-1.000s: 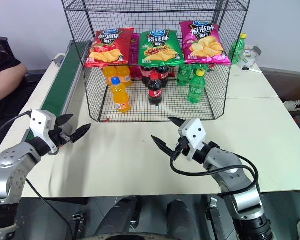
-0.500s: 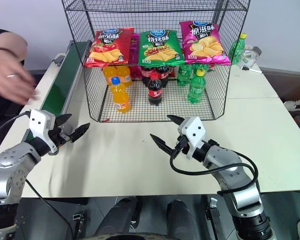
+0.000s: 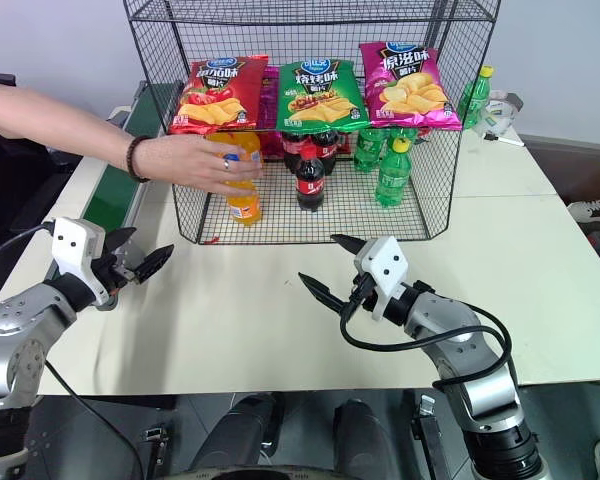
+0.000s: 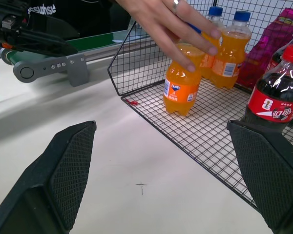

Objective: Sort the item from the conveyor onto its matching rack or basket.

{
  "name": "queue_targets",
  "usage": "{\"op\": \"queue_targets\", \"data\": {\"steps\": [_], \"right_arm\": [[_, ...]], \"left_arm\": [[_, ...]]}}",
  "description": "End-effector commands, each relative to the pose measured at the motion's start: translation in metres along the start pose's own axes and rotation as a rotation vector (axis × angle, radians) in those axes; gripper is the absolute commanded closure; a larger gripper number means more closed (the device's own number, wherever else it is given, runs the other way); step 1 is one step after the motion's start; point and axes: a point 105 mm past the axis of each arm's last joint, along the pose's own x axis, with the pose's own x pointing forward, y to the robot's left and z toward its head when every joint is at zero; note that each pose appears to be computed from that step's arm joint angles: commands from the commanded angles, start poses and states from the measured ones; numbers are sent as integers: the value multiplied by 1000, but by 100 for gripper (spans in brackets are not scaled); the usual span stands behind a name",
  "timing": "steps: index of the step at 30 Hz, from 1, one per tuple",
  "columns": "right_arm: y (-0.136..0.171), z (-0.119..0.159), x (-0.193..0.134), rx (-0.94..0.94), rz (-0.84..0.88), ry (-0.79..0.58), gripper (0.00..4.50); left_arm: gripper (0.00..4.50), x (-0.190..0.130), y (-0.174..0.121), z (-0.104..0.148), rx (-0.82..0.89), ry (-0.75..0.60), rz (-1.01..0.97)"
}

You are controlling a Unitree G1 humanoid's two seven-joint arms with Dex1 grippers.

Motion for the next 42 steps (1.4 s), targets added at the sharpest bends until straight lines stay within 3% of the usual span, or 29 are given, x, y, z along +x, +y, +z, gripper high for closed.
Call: {"op": "queue_targets", "data": {"steps": [1, 42], "right_arm": [[2, 10, 2, -19, 9, -42, 0], [1, 13, 4, -32, 21, -39, 0]], "left_arm": [[9, -4, 5, 17, 24, -51, 18], [9, -11, 16, 20, 3, -114, 129]]}}
